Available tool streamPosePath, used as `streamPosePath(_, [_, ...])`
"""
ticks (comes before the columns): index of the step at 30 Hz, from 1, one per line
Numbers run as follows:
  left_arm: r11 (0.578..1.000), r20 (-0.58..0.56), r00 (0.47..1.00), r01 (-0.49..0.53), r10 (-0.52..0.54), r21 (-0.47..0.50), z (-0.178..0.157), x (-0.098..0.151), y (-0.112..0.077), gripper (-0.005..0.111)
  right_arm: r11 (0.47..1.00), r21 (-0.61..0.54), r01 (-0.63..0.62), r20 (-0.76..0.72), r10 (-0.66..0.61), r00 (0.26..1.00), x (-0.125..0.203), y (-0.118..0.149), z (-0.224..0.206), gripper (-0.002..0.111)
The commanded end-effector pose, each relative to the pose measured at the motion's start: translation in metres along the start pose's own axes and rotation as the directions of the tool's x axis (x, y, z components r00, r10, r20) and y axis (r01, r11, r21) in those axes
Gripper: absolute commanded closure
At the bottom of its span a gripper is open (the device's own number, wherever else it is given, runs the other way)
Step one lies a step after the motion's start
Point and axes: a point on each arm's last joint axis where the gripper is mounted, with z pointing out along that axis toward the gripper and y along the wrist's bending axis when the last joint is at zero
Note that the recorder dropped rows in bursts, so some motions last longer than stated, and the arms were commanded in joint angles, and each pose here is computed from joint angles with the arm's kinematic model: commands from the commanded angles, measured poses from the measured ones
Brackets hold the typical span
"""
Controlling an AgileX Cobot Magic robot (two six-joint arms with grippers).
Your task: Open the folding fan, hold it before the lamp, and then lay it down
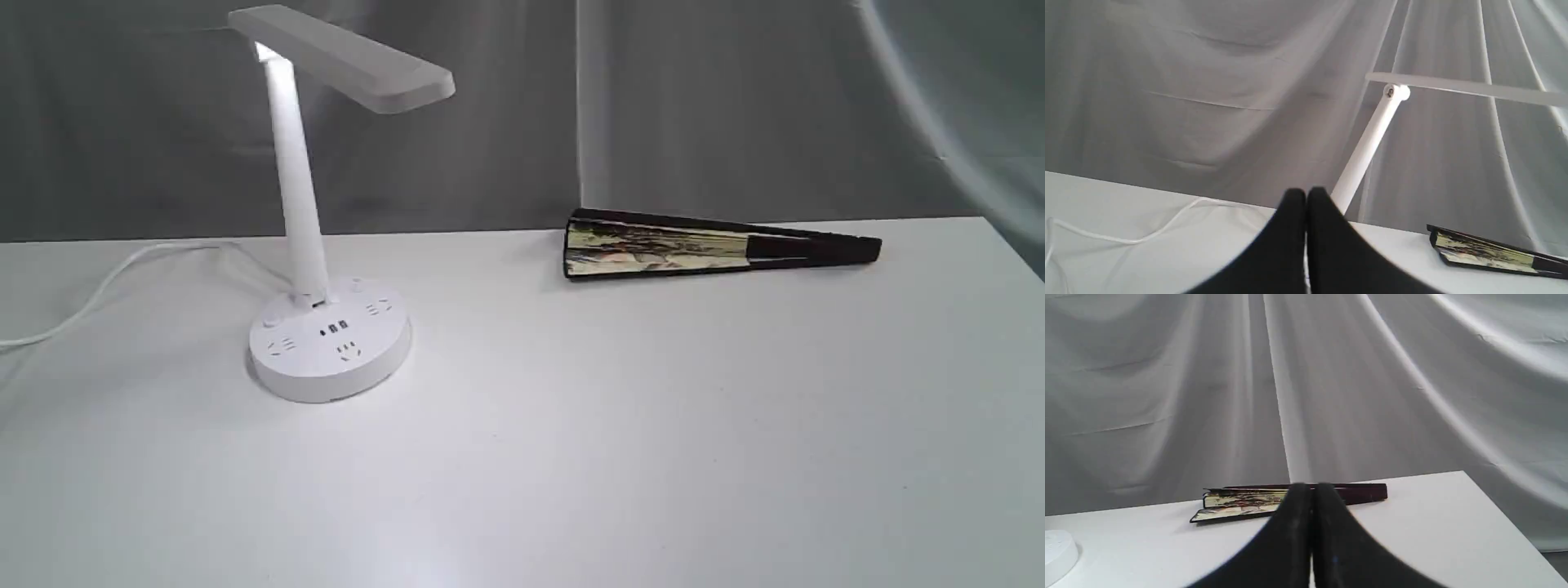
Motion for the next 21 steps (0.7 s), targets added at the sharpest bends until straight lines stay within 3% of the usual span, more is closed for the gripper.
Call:
streamPosePath(1, [1.000,-0.005,1.000,0.019,-0.019,0.007,-0.008,-0.015,-0.004,0.107,1.000,-0.007,-0.013,-0.001,0.012,1.000,-0.013,0.002,-0.002,0.108])
streamPosePath(7, [1.000,-0.007,1.000,0.005,-0.004,0.002,-0.023,-0.040,-0.010,0.107,1.000,-0.020,-0.009,-0.031,0.008,0.999,-0.037,0.006,-0.009,0.108])
streamPosePath(12, [1.000,-0.030,1.000,-0.003,0.002,-0.007,-0.030,-0.054,-0.013,0.107,0.999,-0.031,-0.011,0.047,0.012,0.999,-0.066,0.010,-0.015,0.108])
streamPosePath(21, [0.999,-0.184,0.983,-0.007,-0.001,-0.043,0.007,-0.075,-0.017,0.107,1.000,-0.013,-0.014,-0.225,0.011,0.974,-0.096,0.015,0.024,0.108])
